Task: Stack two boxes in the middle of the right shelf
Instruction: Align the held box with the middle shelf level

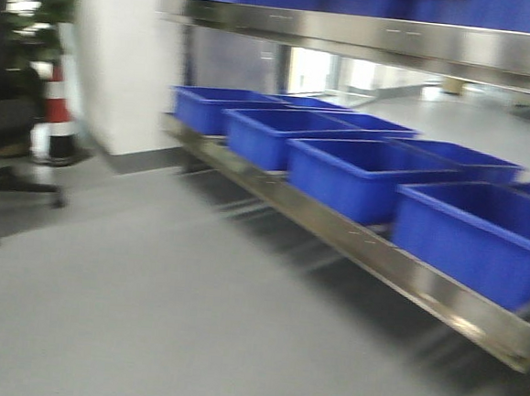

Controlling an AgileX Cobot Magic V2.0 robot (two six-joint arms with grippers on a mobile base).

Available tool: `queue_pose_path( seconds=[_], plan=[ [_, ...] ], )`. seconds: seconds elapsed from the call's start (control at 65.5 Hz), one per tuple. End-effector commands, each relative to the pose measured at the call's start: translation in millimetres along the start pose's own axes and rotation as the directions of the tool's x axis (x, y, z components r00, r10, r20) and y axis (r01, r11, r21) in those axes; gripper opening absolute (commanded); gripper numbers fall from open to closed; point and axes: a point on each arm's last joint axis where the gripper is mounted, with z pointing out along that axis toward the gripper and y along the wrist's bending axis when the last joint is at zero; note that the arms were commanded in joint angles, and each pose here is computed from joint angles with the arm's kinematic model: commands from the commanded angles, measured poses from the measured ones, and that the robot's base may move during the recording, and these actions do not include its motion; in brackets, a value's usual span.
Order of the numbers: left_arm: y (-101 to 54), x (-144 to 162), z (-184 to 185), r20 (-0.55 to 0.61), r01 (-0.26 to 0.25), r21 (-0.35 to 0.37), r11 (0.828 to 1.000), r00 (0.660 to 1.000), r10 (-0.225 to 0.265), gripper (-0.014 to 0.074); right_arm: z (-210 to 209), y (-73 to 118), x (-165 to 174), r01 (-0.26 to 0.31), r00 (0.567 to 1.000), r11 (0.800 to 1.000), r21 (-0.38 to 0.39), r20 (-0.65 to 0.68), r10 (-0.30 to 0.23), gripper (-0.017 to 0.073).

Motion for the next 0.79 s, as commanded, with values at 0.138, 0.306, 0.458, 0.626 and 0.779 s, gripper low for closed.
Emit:
queue_pose_path(
  seconds=[0.138, 0.306, 0.458, 0.626, 0.779],
  plan=[
    [3.0, -3.6, -7.3, 0.042, -0.005, -0.028, 1.000, 0.999, 0.006, -0.0111, -11.1, -0.8, -12.7, 0.026, 0.993, 0.999, 0.029, 0.117, -0.029, -0.0154],
    [3.0, -3.6, -7.3, 0.042, -0.005, -0.028, 1.000, 0.999, 0.006, -0.0111, -11.1, -0.8, -12.7, 0.026, 0.993, 0.999, 0.029, 0.117, -0.029, -0.0154],
    [3.0, -3.6, -7.3, 0.042, -0.005, -0.028, 1.000, 0.999, 0.006, -0.0111, -11.1, -0.8, -12.7, 0.026, 0.993, 0.999, 0.029, 0.117, -0.029, -0.0154],
    [3.0, -3.6, -7.3, 0.042, -0.005, -0.028, 1.000, 0.999, 0.006, -0.0111, -11.1, -0.8, -12.7, 0.026, 0.993, 0.999, 0.029, 0.117, -0.029, -0.0154],
    [3.0, -3.6, -7.3, 0.042, -0.005, -0.028, 1.000, 0.999, 0.006, -0.0111, -11.1, -0.8, -12.7, 0.026, 0.993, 0.999, 0.029, 0.117, -0.029, -0.0154]
  ],
)
